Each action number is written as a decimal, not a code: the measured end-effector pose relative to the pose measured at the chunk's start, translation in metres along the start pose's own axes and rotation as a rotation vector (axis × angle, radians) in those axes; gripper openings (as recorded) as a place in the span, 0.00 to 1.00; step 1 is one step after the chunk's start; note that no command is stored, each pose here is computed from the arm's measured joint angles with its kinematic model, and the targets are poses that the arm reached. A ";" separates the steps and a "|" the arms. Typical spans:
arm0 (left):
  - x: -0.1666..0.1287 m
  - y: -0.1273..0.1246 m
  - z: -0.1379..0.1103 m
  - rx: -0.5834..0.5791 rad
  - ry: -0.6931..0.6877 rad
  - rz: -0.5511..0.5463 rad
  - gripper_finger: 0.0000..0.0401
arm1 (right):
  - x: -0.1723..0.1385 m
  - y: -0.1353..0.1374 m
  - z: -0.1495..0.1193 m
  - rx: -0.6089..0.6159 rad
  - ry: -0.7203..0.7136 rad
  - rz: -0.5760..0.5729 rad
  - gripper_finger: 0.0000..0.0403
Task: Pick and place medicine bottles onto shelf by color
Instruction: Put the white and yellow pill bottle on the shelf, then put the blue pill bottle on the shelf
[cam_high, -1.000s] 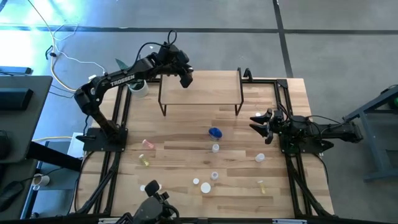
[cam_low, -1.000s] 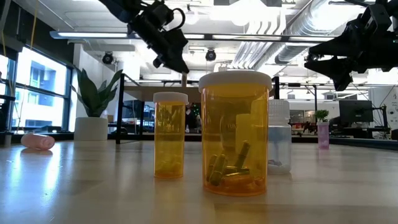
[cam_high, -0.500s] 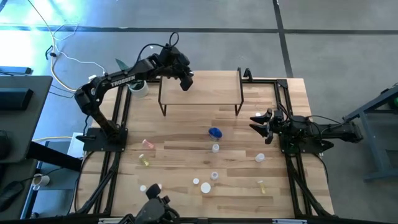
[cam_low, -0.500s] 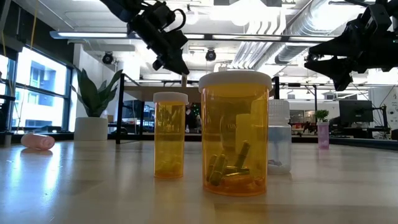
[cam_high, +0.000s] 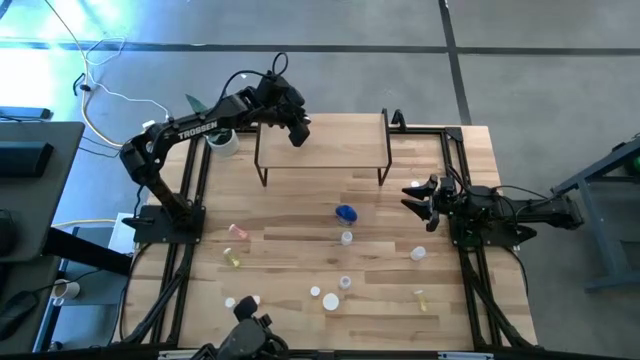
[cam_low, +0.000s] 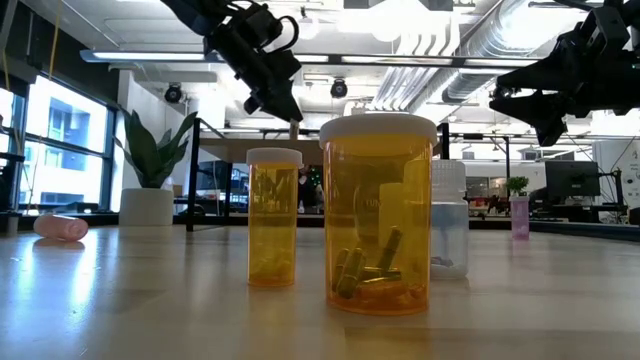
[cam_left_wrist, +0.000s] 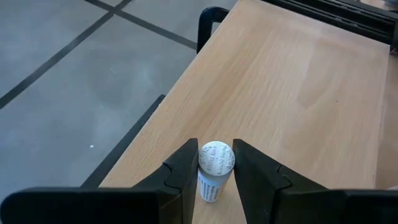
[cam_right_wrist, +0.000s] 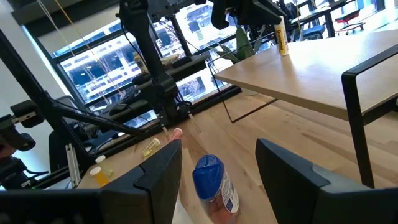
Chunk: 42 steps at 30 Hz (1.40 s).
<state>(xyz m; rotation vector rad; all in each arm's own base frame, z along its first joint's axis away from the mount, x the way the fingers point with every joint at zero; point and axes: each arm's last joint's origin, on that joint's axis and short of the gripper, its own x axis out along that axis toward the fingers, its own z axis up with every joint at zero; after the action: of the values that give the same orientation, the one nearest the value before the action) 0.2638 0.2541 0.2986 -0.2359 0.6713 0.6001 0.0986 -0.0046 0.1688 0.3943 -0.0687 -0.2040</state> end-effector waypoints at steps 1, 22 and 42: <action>0.000 0.000 0.000 0.000 0.001 0.006 0.23 | 0.000 0.000 0.000 0.000 0.000 0.000 0.49; 0.000 0.001 0.000 -0.002 0.003 0.034 0.44 | 0.000 0.000 0.000 0.000 0.000 0.000 0.49; -0.005 0.000 0.006 -0.046 -0.055 0.011 0.46 | 0.000 0.000 0.000 0.000 0.000 0.000 0.49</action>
<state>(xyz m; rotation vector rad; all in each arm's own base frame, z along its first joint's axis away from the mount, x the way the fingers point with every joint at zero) 0.2636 0.2543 0.3065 -0.2573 0.6065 0.6310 0.0986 -0.0046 0.1688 0.3944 -0.0690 -0.2039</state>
